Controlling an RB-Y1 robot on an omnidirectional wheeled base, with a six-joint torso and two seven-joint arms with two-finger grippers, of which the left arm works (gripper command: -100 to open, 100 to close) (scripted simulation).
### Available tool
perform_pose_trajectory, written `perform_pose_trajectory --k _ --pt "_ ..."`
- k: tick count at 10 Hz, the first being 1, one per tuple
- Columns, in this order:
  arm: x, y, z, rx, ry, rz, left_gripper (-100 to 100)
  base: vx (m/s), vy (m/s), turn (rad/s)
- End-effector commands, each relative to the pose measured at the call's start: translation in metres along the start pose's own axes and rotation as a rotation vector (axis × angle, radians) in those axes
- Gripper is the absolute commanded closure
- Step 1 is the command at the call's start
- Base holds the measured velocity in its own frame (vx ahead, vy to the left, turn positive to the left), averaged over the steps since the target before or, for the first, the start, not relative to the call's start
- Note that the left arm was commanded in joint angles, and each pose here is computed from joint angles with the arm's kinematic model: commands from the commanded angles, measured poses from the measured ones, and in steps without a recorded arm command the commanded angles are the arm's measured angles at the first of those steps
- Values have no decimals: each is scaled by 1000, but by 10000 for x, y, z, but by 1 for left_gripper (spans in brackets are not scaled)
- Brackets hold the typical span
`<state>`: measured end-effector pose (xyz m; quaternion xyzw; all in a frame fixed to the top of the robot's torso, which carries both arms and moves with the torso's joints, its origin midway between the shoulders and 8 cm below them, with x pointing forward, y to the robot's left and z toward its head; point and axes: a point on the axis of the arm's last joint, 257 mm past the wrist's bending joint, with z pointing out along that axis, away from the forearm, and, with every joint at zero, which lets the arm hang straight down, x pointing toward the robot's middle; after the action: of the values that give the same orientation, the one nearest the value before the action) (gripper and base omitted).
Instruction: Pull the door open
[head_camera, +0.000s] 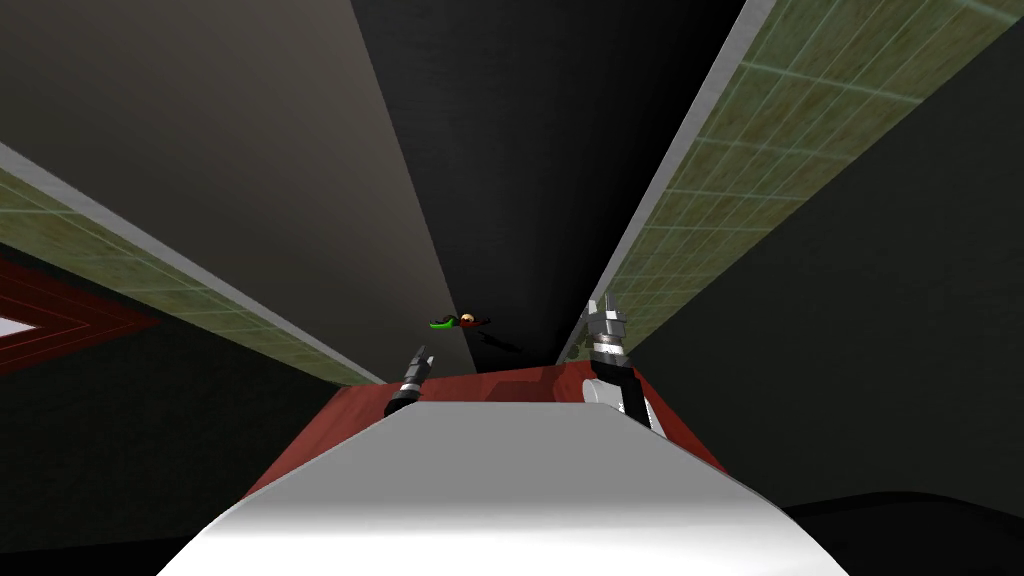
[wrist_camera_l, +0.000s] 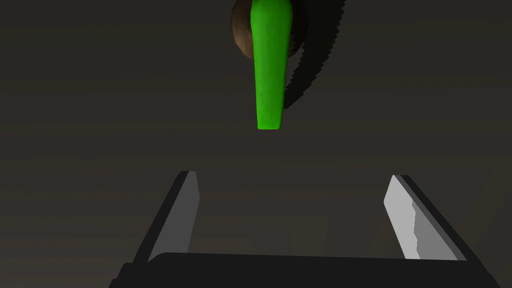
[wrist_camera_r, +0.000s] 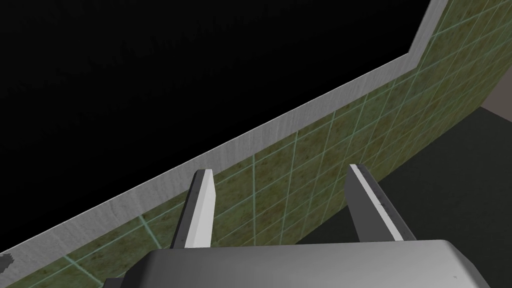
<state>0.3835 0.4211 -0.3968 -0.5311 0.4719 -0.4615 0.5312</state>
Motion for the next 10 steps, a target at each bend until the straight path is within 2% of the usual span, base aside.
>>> perform_pose_trajectory --k 1,2,3,4,5,6,7,9,10 --pt "-108 -12 -51 -7 -24 7 -100 -24 36 -19" --pt "-108 -12 -51 -7 -24 7 -100 -29 23 1" --pt "-340 21 -119 -22 -69 20 -100 -33 33 -51" --pt "-486 39 -164 -31 -98 28 -100 -24 58 -61" --pt "-628 53 -208 -39 -128 34 -100 -18 54 -87" --pt "-628 53 -208 -39 -128 34 -100 -5 37 -30" --pt "-826 70 -267 -50 -172 42 -100 21 58 -99" --pt "-826 70 -267 -50 -172 42 -100 14 42 -29" --pt "-978 75 -288 -54 -215 44 -100 63 67 -215"
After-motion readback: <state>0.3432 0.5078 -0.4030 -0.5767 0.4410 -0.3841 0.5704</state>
